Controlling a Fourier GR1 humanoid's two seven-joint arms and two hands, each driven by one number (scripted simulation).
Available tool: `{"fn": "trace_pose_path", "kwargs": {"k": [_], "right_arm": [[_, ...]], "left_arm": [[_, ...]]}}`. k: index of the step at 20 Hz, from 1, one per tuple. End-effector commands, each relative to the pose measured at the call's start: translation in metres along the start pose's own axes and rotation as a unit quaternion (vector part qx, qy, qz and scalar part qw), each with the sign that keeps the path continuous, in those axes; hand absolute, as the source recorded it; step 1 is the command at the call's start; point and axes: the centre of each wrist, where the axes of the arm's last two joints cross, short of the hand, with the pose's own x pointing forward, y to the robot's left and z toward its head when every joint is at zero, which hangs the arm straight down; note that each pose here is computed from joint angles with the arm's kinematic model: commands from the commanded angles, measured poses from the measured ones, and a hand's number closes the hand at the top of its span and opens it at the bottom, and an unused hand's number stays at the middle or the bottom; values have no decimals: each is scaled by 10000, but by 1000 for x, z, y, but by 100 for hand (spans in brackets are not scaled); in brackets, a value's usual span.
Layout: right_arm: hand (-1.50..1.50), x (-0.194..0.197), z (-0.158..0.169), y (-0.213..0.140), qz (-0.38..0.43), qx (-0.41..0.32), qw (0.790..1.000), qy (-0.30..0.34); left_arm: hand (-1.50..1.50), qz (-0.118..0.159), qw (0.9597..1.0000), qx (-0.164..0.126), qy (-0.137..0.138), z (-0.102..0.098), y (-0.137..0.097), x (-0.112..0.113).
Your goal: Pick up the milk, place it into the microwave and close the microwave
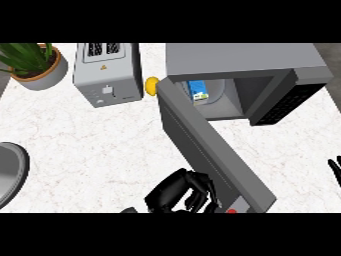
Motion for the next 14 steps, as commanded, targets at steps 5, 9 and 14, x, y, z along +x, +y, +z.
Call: {"fn": "trace_pose_path", "kwargs": {"k": [5, 9, 14], "right_arm": [[-150, 35, -29, 22, -418, 974, 9935, -423], [-150, 53, -51, 30, -279, 1312, 9898, -482], [-150, 66, -46, 39, -390, 1581, 9859, -388]], "left_arm": [[150, -247, 9995, 181, -55, -24, -38, 14], [150, -390, 9979, 512, -58, -48, -20, 29], [150, -488, 9918, 1167, -174, -63, -9, 36]]}}
